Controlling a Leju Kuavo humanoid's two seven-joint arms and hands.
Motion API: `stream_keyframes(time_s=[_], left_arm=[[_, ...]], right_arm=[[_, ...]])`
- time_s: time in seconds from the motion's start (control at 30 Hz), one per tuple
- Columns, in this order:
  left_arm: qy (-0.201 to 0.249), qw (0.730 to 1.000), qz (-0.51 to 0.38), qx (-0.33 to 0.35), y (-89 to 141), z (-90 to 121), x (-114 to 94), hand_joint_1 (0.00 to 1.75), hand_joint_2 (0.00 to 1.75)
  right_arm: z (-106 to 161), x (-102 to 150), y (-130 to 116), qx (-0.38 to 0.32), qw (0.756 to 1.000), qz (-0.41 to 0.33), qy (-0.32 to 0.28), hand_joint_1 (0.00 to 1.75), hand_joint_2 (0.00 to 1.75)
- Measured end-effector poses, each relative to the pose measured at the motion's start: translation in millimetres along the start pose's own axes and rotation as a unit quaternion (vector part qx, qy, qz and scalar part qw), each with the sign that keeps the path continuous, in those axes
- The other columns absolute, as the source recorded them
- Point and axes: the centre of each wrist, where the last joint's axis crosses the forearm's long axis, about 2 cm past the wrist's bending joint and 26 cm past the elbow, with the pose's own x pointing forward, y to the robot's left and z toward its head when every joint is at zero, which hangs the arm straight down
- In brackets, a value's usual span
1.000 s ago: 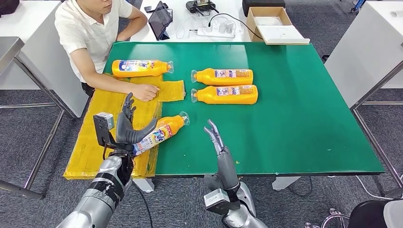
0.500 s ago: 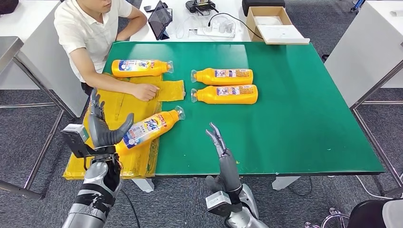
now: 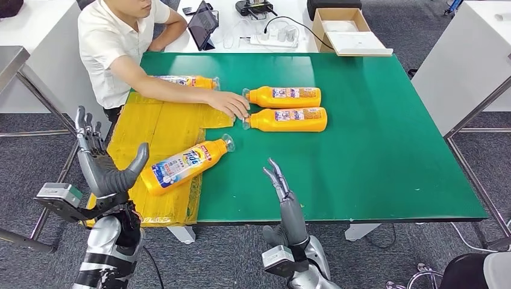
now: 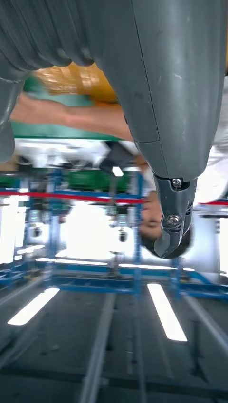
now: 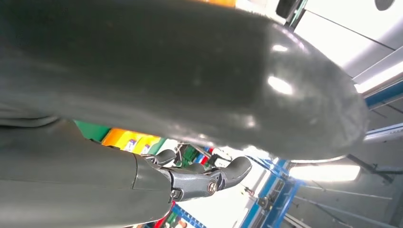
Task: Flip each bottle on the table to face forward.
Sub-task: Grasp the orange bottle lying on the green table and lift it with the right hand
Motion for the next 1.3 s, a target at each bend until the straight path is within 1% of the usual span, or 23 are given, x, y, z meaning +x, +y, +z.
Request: stream_keyframes(time_s=[0.03,0.2,0.3,0.43,0.57,0.7,0.83,1.1,1.3], left_arm=[[0.007,1.000,0.014,-0.008,-3.5,3.8,1.7,0.00,1.75],[0.055,0.995,0.067,-0.044,-20.1,31.3,5.7,0.00,1.75],[0.081,0.992,0.076,-0.063,-26.6,51.9,6.0,0.00,1.75],[0.113,0.987,0.076,-0.083,-31.2,81.1,7.0,0.00,1.75],[0.120,0.986,0.072,-0.092,-32.9,95.6,11.0,0.00,1.75],[0.122,0.985,0.074,-0.100,-35.8,102.6,14.8,0.00,1.75],[0.123,0.983,0.081,-0.109,-39.2,106.2,16.9,0.00,1.75],[0.129,0.978,0.095,-0.131,-46.4,107.8,18.4,0.00,1.75],[0.126,0.976,0.103,-0.142,-52.0,102.7,19.0,0.00,1.75]], right_arm=[[1.0,-0.1,-0.7,-0.003,1.000,0.006,-0.001,0.00,1.75],[7.7,-2.0,-7.4,-0.024,0.999,0.047,-0.003,0.00,1.75],[13.4,-8.5,-21.5,-0.036,0.995,0.095,-0.003,0.00,1.75],[20.6,-28.0,-61.4,-0.032,0.981,0.192,0.003,0.00,1.75],[27.3,-48.1,-104.0,-0.032,0.963,0.267,0.034,0.00,1.75],[28.5,-65.2,-139.6,-0.034,0.945,0.315,0.079,0.00,1.75],[29.3,-80.2,-159.6,-0.019,0.934,0.335,0.126,0.00,1.75],[31.8,-105.3,-169.4,0.047,0.919,0.338,0.198,0.00,1.75],[26.5,-115.2,-167.1,0.070,0.917,0.319,0.227,0.00,1.75]])
